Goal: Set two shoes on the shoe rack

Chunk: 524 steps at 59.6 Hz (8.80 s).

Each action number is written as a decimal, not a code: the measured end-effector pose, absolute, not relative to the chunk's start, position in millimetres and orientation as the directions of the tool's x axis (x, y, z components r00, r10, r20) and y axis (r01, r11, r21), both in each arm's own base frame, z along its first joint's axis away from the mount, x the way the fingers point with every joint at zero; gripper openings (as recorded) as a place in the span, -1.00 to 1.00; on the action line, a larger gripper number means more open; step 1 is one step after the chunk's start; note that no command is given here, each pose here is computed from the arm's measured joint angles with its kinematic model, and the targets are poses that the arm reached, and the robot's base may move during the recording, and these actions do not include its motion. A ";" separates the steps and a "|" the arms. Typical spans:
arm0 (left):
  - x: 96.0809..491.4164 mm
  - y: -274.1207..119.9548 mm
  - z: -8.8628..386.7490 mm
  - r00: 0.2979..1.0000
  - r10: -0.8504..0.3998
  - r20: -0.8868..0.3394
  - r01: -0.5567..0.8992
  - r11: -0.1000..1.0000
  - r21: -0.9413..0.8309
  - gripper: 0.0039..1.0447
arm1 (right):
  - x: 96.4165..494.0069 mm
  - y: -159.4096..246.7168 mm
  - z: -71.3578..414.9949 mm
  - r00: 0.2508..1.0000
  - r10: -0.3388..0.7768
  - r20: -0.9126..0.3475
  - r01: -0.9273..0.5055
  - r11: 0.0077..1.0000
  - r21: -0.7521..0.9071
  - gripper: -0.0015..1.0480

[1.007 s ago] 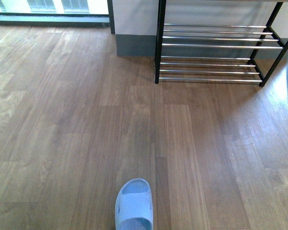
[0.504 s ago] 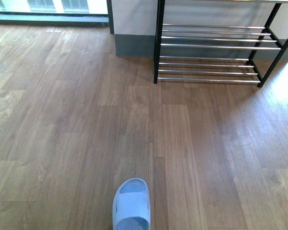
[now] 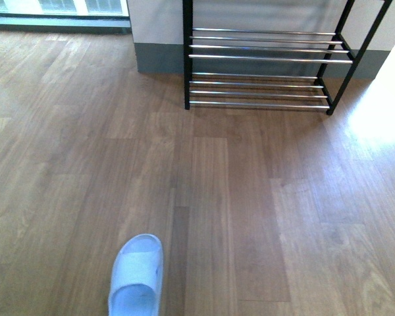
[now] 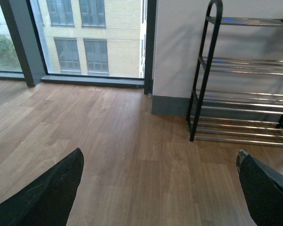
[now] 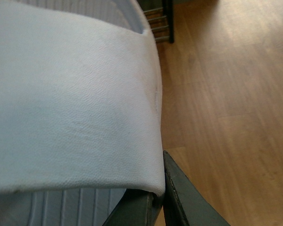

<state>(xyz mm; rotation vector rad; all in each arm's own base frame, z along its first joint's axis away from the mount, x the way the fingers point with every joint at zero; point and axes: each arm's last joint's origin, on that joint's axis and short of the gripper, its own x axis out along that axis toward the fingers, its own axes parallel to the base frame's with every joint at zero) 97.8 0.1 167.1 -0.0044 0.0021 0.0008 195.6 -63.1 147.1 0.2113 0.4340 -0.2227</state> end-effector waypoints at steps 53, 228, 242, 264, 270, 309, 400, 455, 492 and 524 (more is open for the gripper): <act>187.4 -0.6 46.1 0.713 0.141 -0.687 -0.068 0.989 0.133 0.83 | 195.1 -64.0 146.8 0.882 -0.172 -0.438 0.263 0.952 0.157 -0.97; 272.9 -69.6 -3.4 0.683 -0.041 -0.729 0.146 0.986 0.082 -0.97 | 195.1 -64.0 146.8 0.882 -0.172 -0.438 0.264 0.952 0.156 -0.97; 236.0 -57.3 103.6 0.777 -0.028 -0.628 0.126 0.986 0.113 -0.97 | 195.1 -64.0 146.8 0.882 -0.172 -0.438 0.264 0.952 0.156 -0.97; 160.6 -39.8 201.8 0.884 0.004 -0.468 0.064 0.989 0.131 -0.97 | 195.1 -64.0 146.8 0.882 -0.172 -0.438 0.263 0.952 0.156 -0.97; 137.9 -37.0 211.1 0.895 0.020 -0.445 0.050 0.988 0.146 -0.97 | 195.1 -64.0 146.8 0.882 -0.172 -0.438 0.263 0.952 0.156 -0.97; 111.3 -32.8 213.0 0.904 0.036 -0.426 0.030 0.989 0.147 -0.97 | 195.0 -64.2 147.0 0.882 -0.175 -0.437 0.266 0.951 0.156 -0.97; 111.2 -32.7 212.6 0.904 0.041 -0.426 0.026 0.988 0.149 -0.97 | 195.0 -63.7 146.7 0.883 -0.170 -0.438 0.262 0.952 0.157 -0.97; 111.5 -32.8 212.3 0.903 0.040 -0.429 0.027 0.988 0.150 -0.97 | 195.7 -55.2 157.1 0.974 -0.041 -0.221 0.063 0.993 0.095 -0.97; 111.4 -32.9 212.3 0.903 0.038 -0.428 0.029 0.988 0.149 -0.97 | 279.1 0.8 288.6 0.991 0.056 -0.122 -0.053 0.998 0.027 -0.97; 111.4 -32.9 212.3 0.903 0.038 -0.428 0.029 0.988 0.149 -0.97 | 403.7 0.3 336.7 0.944 -0.231 -0.234 0.185 0.961 -0.203 -0.97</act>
